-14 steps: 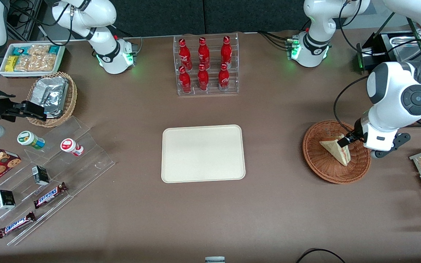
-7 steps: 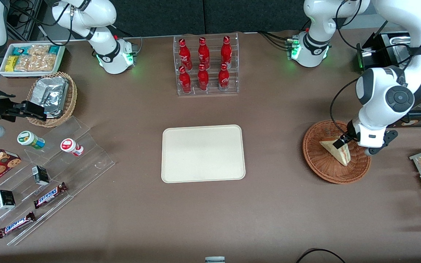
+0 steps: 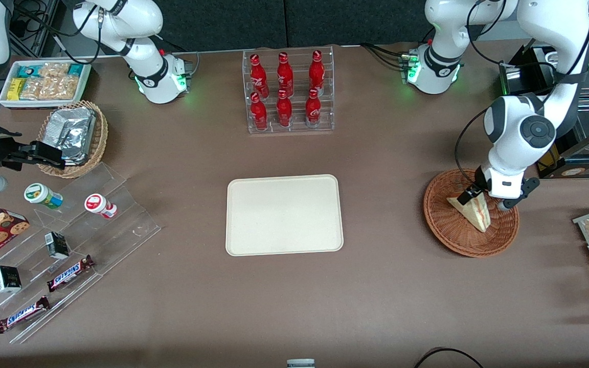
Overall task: Place sandwich from basket to tray
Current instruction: 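Lower the left gripper and close it on the wrapped sandwich, then lift the sandwich out of the basket with the left gripper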
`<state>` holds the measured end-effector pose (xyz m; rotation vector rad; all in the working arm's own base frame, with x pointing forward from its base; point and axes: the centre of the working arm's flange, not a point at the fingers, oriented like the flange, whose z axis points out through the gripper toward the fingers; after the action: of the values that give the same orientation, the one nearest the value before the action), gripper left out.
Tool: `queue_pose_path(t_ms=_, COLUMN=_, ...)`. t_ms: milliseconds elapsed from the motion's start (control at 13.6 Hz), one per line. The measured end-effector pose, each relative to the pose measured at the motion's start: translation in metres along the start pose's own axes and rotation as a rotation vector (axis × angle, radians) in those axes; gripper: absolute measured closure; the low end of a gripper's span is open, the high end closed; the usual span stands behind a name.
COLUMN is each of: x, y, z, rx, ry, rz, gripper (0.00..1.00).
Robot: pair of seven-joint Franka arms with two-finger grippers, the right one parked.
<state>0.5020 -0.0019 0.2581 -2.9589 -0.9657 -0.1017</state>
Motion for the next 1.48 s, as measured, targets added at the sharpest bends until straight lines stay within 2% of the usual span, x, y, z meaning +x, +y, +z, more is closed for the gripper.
queue_pose_path(t_ms=148, x=0.0, y=0.0, z=0.009, rx=-0.008, ry=0.005, rz=-0.005, gripper=0.05)
queue_pose_path(t_ms=221, x=0.001, y=-0.001, z=0.012, rx=-0.011, ry=0.006, rz=-0.01, gripper=0.14)
queue_pose_path(t_ms=369, x=0.005, y=-0.006, z=0.014, rx=-0.012, ry=0.009, rz=-0.033, gripper=0.4)
queue_pose_path(t_ms=590, x=0.013, y=-0.004, z=0.008, rx=-0.022, ry=0.024, rz=-0.058, gripper=0.68)
queue_pose_path(t_ms=664, x=0.015, y=-0.001, z=0.003, rx=-0.028, ry=0.03, rz=-0.069, gripper=0.75)
queue_pose_path(t_ms=885, x=0.014, y=0.022, z=-0.02, rx=-0.001, ry=0.003, rz=-0.046, gripper=0.79)
queue_pose_path(t_ms=1033, x=0.009, y=0.045, z=-0.053, rx=0.044, ry=-0.036, rz=-0.007, gripper=0.85)
queue_pose_path(t_ms=1180, x=0.003, y=0.071, z=-0.099, rx=0.089, ry=-0.069, rz=0.034, gripper=0.85)
queue_pose_path(t_ms=1475, x=-0.019, y=0.126, z=-0.174, rx=0.102, ry=-0.065, rz=0.113, gripper=0.85)
